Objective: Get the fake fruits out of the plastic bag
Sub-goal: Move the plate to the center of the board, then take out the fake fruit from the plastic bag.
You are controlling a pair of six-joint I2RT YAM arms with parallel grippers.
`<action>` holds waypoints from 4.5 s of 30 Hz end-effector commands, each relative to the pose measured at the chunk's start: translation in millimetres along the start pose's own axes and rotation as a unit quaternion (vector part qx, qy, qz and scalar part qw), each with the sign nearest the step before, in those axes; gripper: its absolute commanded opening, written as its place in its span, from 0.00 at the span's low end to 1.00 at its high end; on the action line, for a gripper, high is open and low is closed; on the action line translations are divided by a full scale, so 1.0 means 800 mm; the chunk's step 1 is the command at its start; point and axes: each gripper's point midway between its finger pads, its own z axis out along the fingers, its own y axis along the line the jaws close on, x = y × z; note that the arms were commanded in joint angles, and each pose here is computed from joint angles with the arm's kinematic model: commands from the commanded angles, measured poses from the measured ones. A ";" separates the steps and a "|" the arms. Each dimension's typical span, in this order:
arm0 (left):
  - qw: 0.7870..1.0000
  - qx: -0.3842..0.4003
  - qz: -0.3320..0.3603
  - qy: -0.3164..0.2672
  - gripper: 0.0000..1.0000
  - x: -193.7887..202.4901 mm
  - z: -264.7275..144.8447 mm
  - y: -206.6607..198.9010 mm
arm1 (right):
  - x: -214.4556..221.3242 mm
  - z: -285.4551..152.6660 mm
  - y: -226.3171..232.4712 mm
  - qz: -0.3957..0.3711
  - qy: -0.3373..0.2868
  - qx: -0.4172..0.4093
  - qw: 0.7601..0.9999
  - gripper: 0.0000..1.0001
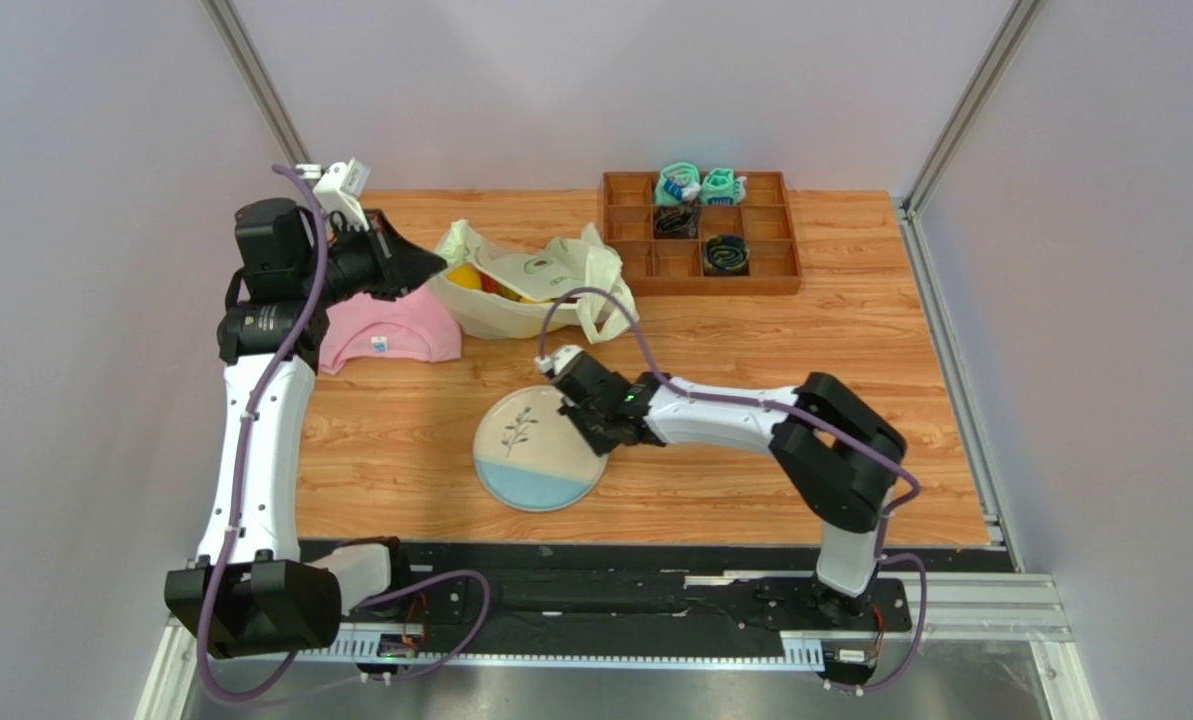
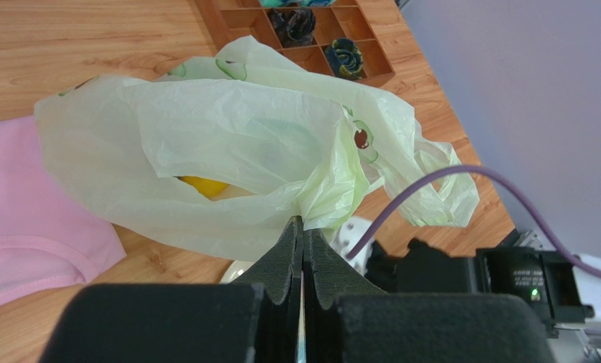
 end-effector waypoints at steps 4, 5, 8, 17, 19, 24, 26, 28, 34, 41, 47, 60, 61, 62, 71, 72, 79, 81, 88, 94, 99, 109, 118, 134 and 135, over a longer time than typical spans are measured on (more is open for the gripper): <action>1.000 0.017 -0.017 0.004 0.00 0.008 -0.003 -0.008 | 0.118 -0.054 -0.094 0.038 0.100 0.071 0.992 0.00; 1.000 0.019 -0.022 0.007 0.00 0.012 -0.005 -0.010 | 0.121 -0.061 -0.096 0.047 0.103 0.065 0.991 0.00; 0.999 0.022 -0.035 0.018 0.00 0.023 -0.010 -0.015 | 0.092 -0.097 -0.085 0.041 0.066 0.008 0.997 0.00; 0.997 0.022 -0.055 0.051 0.00 0.078 -0.022 -0.016 | -0.097 -0.271 -0.053 -0.108 -0.184 -0.103 0.972 0.53; 0.997 0.032 -0.045 0.046 0.01 0.079 -0.028 -0.024 | -0.135 -0.290 -0.053 -0.142 -0.240 -0.099 0.955 0.55; 0.998 0.037 -0.014 0.048 0.01 0.085 -0.046 -0.038 | -0.210 -0.290 -0.031 -0.160 -0.288 -0.130 0.935 0.47; 0.997 0.050 -0.011 0.049 0.01 0.090 -0.052 -0.048 | -0.222 -0.285 -0.018 -0.164 -0.288 -0.155 0.931 0.42; 0.997 0.061 -0.006 0.047 0.01 0.094 -0.058 -0.057 | -0.234 -0.262 -0.007 -0.170 -0.280 -0.162 0.931 0.40; 0.997 0.065 -0.014 0.049 0.01 0.121 -0.071 -0.064 | -0.245 -0.185 0.006 -0.125 -0.227 -0.154 0.953 0.31; 0.996 0.049 -0.017 0.066 0.02 0.155 -0.086 -0.064 | -0.245 -0.170 0.023 -0.100 -0.205 -0.179 0.957 0.26; 0.998 0.046 -0.016 0.042 0.01 0.140 -0.080 -0.062 | -0.152 -0.142 0.026 -0.127 -0.124 -0.200 0.963 0.08; 0.995 0.062 -0.050 0.066 0.00 0.157 -0.102 -0.087 | -0.054 -0.175 0.022 -0.155 -0.079 -0.198 0.965 0.57; 0.993 0.059 -0.059 0.079 0.00 0.168 -0.108 -0.090 | -0.079 -0.195 0.015 -0.158 -0.113 -0.180 0.964 0.68; 0.993 0.059 -0.062 0.084 0.00 0.175 -0.110 -0.090 | -0.091 -0.205 0.010 -0.158 -0.126 -0.175 0.964 0.71; 0.993 0.059 -0.065 0.081 0.00 0.189 -0.109 -0.086 | -0.152 -0.260 0.033 -0.170 -0.168 -0.304 0.922 0.73; 0.993 0.058 -0.067 0.077 0.00 0.187 -0.108 -0.083 | -0.154 -0.264 0.037 -0.169 -0.168 -0.321 0.917 0.73; 0.993 0.056 -0.086 0.051 0.00 0.177 -0.111 -0.082 | -0.155 -0.227 0.045 -0.171 -0.122 -0.329 0.921 0.06; 0.994 0.055 -0.082 0.044 0.00 0.173 -0.115 -0.085 | -0.138 -0.214 0.050 -0.169 -0.097 -0.335 0.922 0.00; 0.994 0.090 -0.033 0.045 0.00 0.165 -0.139 -0.122 | -0.144 -0.125 0.003 -0.101 -0.085 -0.131 0.983 0.00; 0.980 0.170 -0.038 0.099 0.00 0.198 -0.188 -0.190 | -0.177 -0.071 -0.002 -0.005 -0.095 -0.058 0.994 0.00; 0.988 0.097 -0.046 0.107 0.00 0.219 -0.181 -0.158 | -0.111 -0.045 0.075 -0.082 -0.038 -0.111 0.990 0.02; 0.992 -0.025 -0.071 0.101 0.15 0.245 -0.166 -0.094 | -0.075 -0.050 0.112 -0.133 -0.043 -0.094 0.986 0.85; 0.992 0.026 -0.062 0.106 0.10 0.247 -0.169 -0.116 | -0.114 -0.033 0.117 -0.098 -0.068 -0.058 0.991 1.00; 0.989 0.049 -0.058 0.124 0.00 0.245 -0.171 -0.125 | -0.148 0.013 0.176 -0.087 -0.073 -0.109 0.988 0.98; 0.990 0.047 -0.054 0.123 0.00 0.244 -0.172 -0.125 | -0.147 0.018 0.171 -0.091 -0.072 -0.097 0.988 0.97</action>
